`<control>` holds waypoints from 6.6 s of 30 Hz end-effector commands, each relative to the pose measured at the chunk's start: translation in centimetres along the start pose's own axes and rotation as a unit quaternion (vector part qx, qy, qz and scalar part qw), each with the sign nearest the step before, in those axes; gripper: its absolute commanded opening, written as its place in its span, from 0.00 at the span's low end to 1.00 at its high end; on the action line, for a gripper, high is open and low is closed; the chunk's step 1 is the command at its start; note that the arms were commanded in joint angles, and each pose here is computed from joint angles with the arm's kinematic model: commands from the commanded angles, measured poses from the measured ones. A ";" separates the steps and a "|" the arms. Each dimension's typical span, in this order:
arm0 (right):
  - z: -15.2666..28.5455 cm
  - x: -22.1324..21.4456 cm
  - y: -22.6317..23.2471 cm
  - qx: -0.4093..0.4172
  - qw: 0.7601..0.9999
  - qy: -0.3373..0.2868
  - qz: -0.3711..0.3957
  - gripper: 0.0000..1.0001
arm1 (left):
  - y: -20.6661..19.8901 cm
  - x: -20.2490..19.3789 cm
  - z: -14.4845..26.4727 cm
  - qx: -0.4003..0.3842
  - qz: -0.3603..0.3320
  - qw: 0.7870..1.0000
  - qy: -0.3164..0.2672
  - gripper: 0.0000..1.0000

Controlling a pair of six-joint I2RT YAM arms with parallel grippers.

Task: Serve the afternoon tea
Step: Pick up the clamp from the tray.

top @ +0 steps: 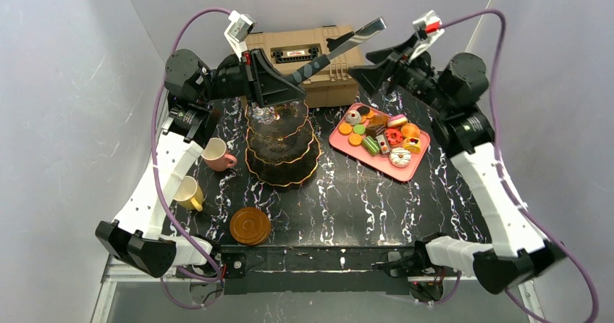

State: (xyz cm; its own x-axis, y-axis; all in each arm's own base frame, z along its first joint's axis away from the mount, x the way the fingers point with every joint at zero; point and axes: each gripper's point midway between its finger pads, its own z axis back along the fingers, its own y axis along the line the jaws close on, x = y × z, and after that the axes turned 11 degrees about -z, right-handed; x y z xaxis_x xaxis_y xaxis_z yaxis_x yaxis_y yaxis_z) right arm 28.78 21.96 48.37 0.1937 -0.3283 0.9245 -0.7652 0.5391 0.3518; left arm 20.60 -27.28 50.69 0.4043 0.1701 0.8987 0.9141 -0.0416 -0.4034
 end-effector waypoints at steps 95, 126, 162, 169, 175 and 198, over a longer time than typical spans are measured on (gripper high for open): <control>-2.7 0.4 7.4 0.206 0.950 -0.026 -0.231 0.21 | 1.5 -5.0 0.0 -0.016 -0.173 0.980 0.093 0.00; 2.9 6.3 9.1 0.162 0.981 -0.064 0.088 0.98 | -2.9 -3.0 0.9 -0.046 -0.155 0.985 0.057 0.00; -0.9 3.7 8.4 0.311 0.948 -0.065 0.023 0.98 | -4.3 -2.0 0.9 -0.067 -0.129 0.987 0.061 0.00; -3.1 3.7 4.1 0.190 0.978 -0.060 0.057 0.98 | -4.3 -2.2 1.0 -0.066 -0.124 0.988 0.062 0.00; -2.6 3.5 5.2 0.218 0.972 -0.051 0.071 0.98 | -4.1 -2.3 0.9 -0.067 -0.122 0.988 0.064 0.00; -1.8 0.2 12.9 0.393 0.919 0.004 0.023 0.98 | -4.4 -2.4 1.1 -0.068 -0.130 0.987 0.063 0.00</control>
State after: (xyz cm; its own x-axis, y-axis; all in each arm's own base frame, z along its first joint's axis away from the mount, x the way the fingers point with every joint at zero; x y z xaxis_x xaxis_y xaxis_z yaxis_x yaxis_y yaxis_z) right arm 23.64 30.50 52.07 0.1756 -0.3088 0.9348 -0.9838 -0.0904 0.1549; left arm 16.35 -26.87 48.91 0.2176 0.0412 0.9752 0.9670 -0.1448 -0.2097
